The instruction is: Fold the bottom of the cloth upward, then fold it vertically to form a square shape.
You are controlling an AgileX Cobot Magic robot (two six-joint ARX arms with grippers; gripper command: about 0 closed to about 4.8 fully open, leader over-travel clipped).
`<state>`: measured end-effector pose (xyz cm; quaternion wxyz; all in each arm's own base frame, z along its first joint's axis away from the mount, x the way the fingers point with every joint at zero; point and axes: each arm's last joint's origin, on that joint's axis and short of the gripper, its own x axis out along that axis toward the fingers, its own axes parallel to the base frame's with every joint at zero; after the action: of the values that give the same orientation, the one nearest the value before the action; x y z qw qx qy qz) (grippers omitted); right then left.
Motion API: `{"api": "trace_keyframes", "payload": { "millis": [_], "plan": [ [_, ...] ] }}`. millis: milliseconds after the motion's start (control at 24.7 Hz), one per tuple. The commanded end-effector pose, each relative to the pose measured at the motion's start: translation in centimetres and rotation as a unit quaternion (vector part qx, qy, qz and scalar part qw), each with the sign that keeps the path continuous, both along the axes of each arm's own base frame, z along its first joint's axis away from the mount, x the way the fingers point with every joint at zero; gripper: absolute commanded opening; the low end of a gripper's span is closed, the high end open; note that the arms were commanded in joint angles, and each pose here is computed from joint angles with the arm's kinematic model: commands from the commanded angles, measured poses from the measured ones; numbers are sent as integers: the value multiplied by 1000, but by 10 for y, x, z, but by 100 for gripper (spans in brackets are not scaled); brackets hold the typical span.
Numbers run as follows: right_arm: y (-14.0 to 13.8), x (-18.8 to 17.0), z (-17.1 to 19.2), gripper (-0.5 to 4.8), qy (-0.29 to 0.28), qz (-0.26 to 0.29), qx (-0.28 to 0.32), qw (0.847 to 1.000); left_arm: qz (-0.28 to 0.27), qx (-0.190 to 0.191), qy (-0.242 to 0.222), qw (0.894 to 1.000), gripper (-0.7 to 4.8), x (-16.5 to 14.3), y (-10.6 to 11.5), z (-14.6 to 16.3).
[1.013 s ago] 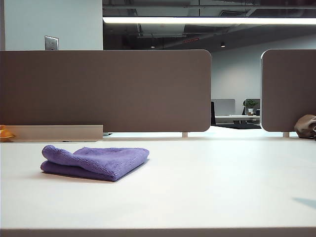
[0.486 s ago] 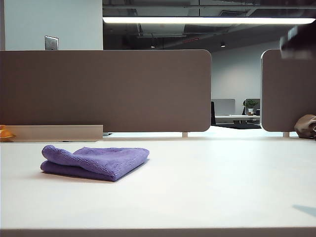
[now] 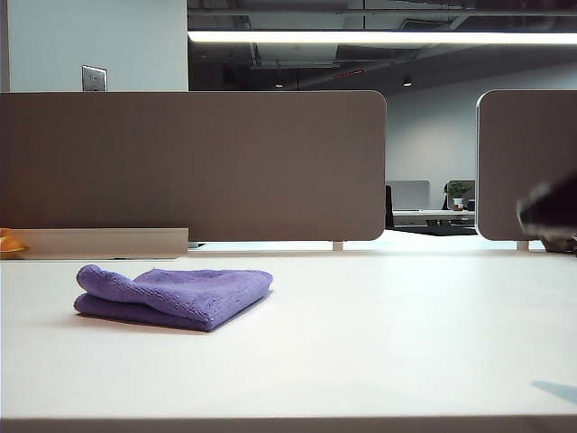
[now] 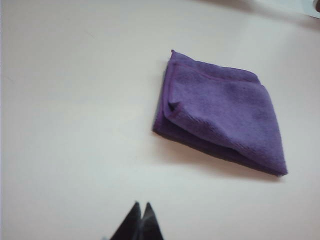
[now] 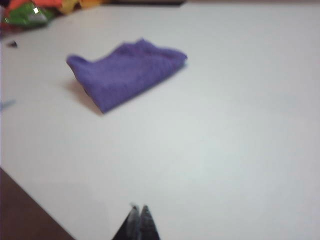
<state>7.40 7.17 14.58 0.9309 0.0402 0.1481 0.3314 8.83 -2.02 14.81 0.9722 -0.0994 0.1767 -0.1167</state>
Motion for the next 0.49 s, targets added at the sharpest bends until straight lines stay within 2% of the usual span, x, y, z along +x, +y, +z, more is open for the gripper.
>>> {"api": "trace_keyframes", "payload": {
  "millis": [41, 243, 486],
  "plan": [
    [-1, 1, -3, -5, 2, -16, -8, 1000, 28, 26, -10, 999, -5, 1, 2, 0],
    [-3, 0, -9, -4, 3, -31, -53, 998, 38, 29, -10, 999, -5, 1, 3, 0],
    [-3, 0, -8, 4, 3, -30, -50, 998, 38, 27, -10, 999, -5, 1, 3, 0]
  ]
}}
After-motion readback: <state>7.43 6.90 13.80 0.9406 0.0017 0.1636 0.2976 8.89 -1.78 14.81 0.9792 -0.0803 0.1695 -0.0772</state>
